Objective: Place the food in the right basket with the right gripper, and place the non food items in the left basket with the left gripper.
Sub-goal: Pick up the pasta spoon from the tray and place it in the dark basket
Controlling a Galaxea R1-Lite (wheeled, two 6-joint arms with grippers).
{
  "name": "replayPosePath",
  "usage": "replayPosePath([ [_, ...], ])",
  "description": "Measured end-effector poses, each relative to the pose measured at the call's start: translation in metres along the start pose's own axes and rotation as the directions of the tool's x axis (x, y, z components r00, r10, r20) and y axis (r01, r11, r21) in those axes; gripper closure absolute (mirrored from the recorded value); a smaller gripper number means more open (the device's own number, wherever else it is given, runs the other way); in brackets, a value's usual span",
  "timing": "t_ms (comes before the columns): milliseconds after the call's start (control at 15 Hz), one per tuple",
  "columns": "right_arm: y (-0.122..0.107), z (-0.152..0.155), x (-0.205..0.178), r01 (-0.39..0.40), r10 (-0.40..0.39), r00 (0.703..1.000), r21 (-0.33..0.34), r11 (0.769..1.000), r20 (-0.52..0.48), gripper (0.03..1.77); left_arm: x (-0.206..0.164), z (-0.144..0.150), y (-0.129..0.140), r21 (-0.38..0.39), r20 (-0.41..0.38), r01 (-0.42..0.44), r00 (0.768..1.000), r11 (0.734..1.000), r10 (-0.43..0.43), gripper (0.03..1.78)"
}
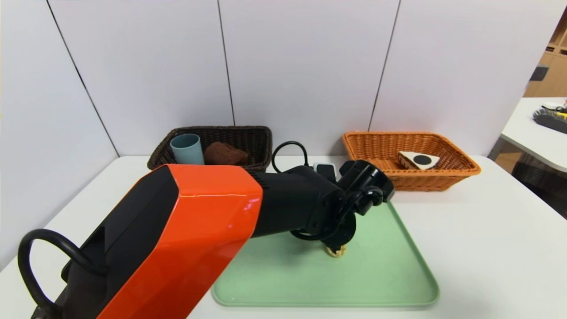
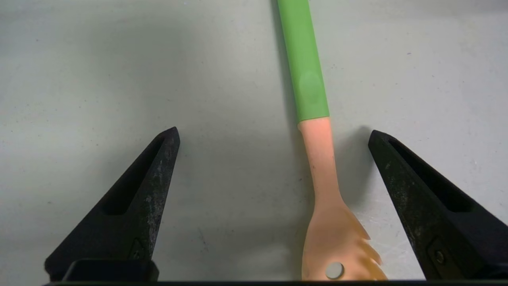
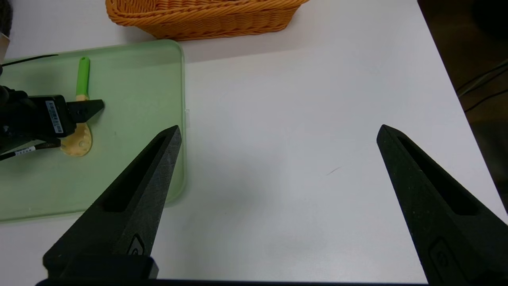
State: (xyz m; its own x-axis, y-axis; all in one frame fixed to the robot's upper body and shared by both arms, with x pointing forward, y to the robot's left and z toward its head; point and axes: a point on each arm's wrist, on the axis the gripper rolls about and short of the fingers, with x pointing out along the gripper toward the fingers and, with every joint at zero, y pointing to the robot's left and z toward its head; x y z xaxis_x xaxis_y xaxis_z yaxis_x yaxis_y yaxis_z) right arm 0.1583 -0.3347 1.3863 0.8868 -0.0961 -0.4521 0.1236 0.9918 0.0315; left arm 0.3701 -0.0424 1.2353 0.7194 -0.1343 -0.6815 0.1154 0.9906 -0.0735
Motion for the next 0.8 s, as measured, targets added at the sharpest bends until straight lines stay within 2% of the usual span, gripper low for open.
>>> replayPosePath([
  [67, 0.0000, 0.0001, -0.0001, 0.000, 0.000, 1.000, 0.000, 1.000, 0.000, 0.10, 0.0002, -0.0001, 0.0000, 0.000, -0.001, 0.000, 1.000, 1.000, 0.000, 0.18],
  [267, 0.0000, 0.0004, -0.0004, 0.000, 0.000, 1.000, -0.001, 1.000, 0.002, 0.10, 0.0010, -0.0009, -0.0004, 0.002, -0.001, -0.001, 1.000, 1.000, 0.001, 0.67],
  [533, 0.0000, 0.0009, -0.0007, -0.001, 0.001, 1.000, -0.001, 1.000, 0.004, 0.10, 0.0013, -0.0011, -0.0007, 0.003, -0.001, 0.001, 1.000, 1.000, -0.001, 1.10],
  [600, 0.0000, 0.0009, -0.0007, -0.001, 0.001, 1.000, -0.001, 1.000, 0.004, 0.10, 0.0013, -0.0011, -0.0007, 0.002, 0.000, 0.000, 1.000, 1.000, 0.000, 1.59],
  [667, 0.0000, 0.0009, -0.0007, -0.001, 0.001, 1.000, -0.001, 1.000, 0.004, 0.10, 0.0012, -0.0008, -0.0005, 0.002, 0.000, 0.000, 1.000, 1.000, 0.000, 1.76],
  [800, 0.0000, 0.0010, -0.0008, -0.002, 0.002, 1.000, -0.001, 1.000, 0.004, 0.10, 0.0012, -0.0009, -0.0004, 0.001, -0.001, -0.001, 1.000, 1.000, 0.001, 1.76],
])
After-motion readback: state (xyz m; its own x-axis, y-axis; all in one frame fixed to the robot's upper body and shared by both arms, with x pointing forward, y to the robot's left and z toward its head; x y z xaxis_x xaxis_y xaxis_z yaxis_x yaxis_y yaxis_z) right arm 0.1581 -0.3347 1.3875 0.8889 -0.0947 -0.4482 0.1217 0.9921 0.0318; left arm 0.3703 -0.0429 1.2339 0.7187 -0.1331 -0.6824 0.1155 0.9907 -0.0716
